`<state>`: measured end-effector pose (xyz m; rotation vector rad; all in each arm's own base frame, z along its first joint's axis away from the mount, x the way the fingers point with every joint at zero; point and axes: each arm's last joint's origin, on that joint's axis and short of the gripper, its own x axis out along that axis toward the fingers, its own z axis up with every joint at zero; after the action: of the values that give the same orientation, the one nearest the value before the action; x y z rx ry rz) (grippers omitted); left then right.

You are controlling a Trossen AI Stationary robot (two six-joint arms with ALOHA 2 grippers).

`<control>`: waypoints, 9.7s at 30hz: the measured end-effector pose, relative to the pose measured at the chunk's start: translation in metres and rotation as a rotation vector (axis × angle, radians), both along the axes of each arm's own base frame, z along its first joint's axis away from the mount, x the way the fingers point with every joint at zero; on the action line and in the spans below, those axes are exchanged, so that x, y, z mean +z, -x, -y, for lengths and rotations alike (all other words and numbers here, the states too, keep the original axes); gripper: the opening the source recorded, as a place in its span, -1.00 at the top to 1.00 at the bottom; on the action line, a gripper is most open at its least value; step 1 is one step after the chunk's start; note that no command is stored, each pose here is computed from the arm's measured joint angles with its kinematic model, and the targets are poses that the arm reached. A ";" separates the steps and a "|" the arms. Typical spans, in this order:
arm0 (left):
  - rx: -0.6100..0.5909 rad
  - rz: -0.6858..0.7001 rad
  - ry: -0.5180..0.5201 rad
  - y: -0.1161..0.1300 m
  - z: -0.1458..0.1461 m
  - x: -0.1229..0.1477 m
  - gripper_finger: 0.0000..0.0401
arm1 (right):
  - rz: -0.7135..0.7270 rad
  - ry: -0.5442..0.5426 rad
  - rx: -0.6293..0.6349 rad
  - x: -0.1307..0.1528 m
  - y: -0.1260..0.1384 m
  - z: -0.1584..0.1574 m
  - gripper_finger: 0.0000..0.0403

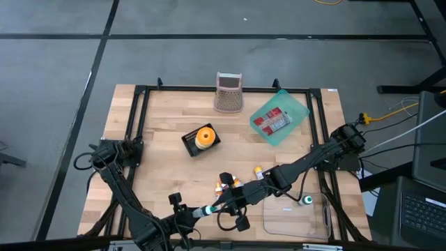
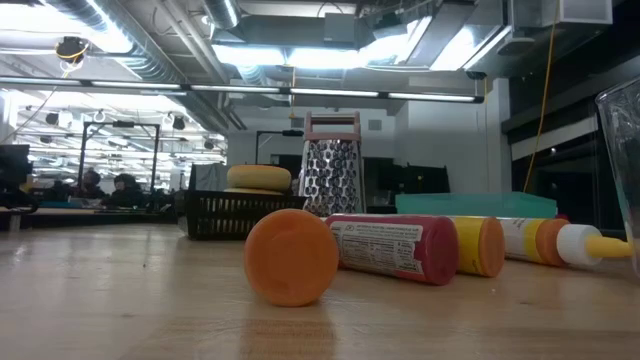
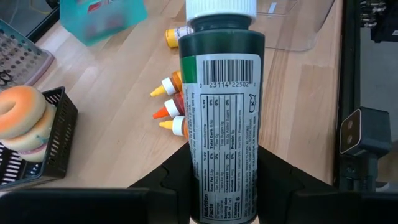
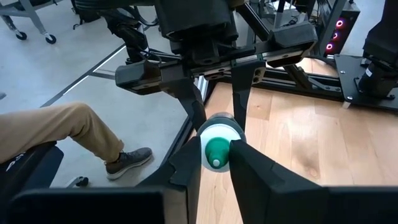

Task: Pick & Place Food Item
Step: Put the green food coloring bottle into the transparent bin

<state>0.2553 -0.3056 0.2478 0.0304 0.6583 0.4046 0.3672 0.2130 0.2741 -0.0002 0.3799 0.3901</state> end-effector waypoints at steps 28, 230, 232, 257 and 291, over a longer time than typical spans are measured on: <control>0.011 0.050 -0.048 -0.001 -0.001 0.001 0.09 | -0.023 0.013 -0.002 -0.002 0.001 0.002 0.90; 0.143 0.069 0.061 0.033 0.003 -0.003 -0.12 | -0.075 0.024 0.020 -0.007 -0.002 -0.001 0.54; 0.210 0.001 0.071 0.031 -0.008 -0.016 -0.13 | -0.073 0.030 0.024 -0.007 -0.001 -0.002 0.44; -0.003 -0.819 0.111 -0.070 -0.138 -0.050 -0.13 | -0.073 0.065 0.097 -0.009 0.012 -0.022 0.18; 0.006 -0.919 0.167 -0.051 -0.152 -0.097 -0.12 | -0.097 0.110 0.112 -0.012 0.014 -0.022 0.19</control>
<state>0.3066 -0.1535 0.1510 0.0561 1.5966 0.3274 0.3530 0.2348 0.2617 -0.1107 0.4986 0.4805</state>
